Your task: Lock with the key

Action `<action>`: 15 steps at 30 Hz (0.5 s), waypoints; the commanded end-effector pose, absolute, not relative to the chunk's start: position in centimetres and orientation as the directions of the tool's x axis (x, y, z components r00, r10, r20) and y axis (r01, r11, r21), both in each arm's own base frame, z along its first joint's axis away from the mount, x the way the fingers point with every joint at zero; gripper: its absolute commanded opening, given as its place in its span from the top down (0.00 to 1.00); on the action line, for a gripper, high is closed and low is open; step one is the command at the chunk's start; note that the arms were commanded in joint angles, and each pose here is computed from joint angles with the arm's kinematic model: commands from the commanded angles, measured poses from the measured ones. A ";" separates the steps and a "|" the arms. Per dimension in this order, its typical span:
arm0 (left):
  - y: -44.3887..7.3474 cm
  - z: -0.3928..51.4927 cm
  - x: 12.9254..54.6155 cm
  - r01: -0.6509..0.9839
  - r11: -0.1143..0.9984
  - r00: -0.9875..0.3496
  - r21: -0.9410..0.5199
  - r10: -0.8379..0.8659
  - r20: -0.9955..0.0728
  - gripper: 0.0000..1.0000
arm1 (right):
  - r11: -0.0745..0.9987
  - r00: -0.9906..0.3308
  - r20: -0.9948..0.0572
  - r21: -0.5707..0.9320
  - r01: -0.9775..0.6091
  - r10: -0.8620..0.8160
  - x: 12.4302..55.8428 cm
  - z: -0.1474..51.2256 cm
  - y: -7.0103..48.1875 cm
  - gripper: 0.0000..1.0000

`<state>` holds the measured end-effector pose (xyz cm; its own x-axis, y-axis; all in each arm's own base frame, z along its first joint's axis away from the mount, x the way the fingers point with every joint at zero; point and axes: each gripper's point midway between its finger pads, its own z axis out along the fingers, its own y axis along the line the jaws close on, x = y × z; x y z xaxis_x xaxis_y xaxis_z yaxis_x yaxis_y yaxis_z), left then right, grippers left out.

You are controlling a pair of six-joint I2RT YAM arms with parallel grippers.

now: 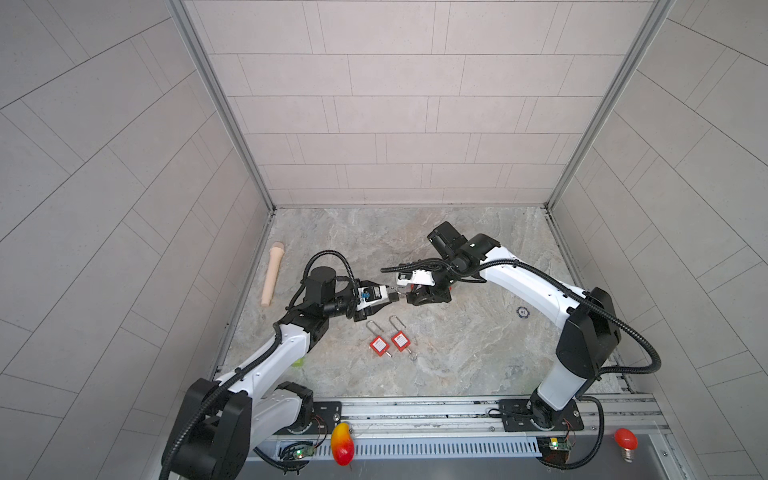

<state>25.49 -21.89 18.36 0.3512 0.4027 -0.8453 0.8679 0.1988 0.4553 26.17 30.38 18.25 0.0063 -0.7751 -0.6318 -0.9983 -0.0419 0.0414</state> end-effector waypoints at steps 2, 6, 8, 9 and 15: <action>-22.6 19.4 26.1 0.813 0.150 0.458 0.563 0.435 -0.775 0.55 | -0.076 0.016 -0.635 0.067 -0.995 -0.772 25.3 18.4 30.6 0.79; -23.4 19.2 26.0 0.816 0.118 0.471 0.566 0.432 -0.769 0.55 | -0.084 0.021 -0.641 0.068 -0.994 -0.768 25.1 18.6 30.9 0.80; -23.7 19.0 25.8 0.818 0.102 0.476 0.566 0.432 -0.766 0.56 | -0.087 0.025 -0.643 0.066 -0.994 -0.765 25.1 18.7 31.1 0.79; -23.8 19.0 25.8 0.818 0.097 0.478 0.567 0.432 -0.765 0.56 | -0.088 0.023 -0.642 0.069 -0.994 -0.766 25.1 18.6 31.2 0.79; -24.5 18.7 25.8 0.816 0.080 0.485 0.572 0.444 -0.753 0.63 | -0.093 0.022 -0.649 0.075 -0.993 -0.761 25.0 18.7 31.3 0.79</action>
<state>25.51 -23.97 17.89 0.4418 0.4438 -0.7796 0.8396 0.1016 0.5337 25.48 30.69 17.92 0.0049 -0.7787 -0.6274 -0.9962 -0.0584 0.0647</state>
